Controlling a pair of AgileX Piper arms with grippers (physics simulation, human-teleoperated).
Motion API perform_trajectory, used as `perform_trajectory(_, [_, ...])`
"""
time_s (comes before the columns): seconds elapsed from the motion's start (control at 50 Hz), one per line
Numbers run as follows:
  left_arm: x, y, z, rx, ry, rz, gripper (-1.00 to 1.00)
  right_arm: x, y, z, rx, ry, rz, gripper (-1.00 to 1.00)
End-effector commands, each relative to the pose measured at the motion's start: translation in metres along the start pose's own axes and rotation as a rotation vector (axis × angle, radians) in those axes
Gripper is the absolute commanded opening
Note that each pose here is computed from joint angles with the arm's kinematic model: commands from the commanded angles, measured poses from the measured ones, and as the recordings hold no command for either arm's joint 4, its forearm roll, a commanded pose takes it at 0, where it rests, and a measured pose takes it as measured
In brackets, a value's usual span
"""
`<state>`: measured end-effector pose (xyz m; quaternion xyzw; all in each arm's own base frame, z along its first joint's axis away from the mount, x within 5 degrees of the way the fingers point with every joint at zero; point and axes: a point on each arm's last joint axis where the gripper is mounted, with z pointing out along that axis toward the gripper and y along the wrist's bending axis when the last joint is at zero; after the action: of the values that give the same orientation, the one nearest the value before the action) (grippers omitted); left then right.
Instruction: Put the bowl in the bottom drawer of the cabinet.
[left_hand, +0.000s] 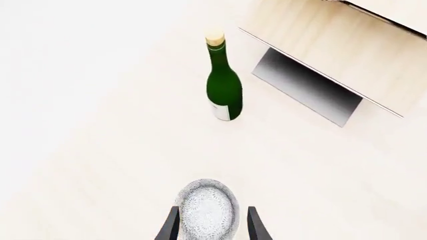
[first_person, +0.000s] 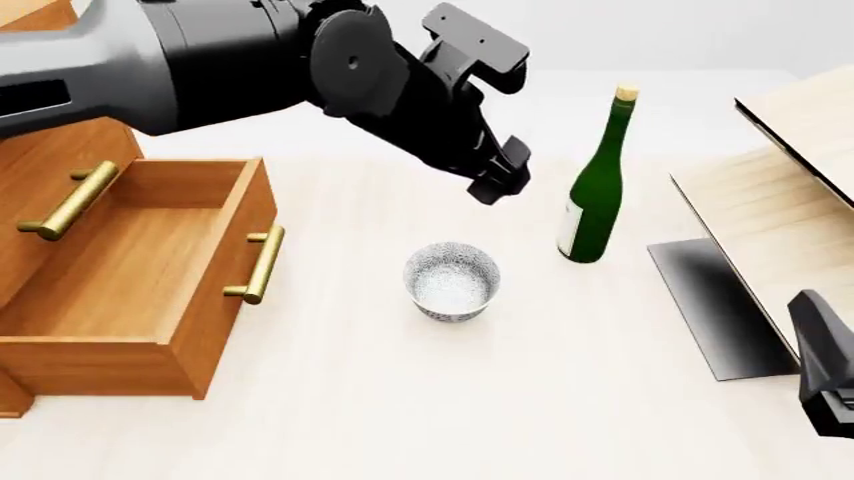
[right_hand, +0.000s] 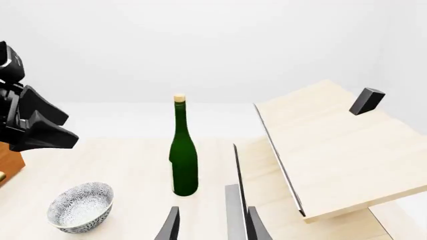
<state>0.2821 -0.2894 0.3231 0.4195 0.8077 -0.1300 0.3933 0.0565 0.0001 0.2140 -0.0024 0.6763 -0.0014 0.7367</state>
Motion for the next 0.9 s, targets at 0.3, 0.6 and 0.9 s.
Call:
perform_trajectory(0.3, [0.023, -0.03, 0.053, 0.059, 0.118, -0.009, 1.0, 0.0, 0.0, 0.0, 0.0, 0.0, 0.0, 1.0])
perform_trajectory(0.6, [0.032, -0.029, 0.066, 0.058, 0.148, -0.019, 1.0, 0.0, 0.0, 0.0, 0.0, 0.0, 0.0, 1.0])
perform_trajectory(0.9, [0.047, -0.03, 0.09, 0.061, 0.215, -0.028, 1.0, 0.0, 0.0, 0.0, 0.0, 0.0, 0.0, 1.0])
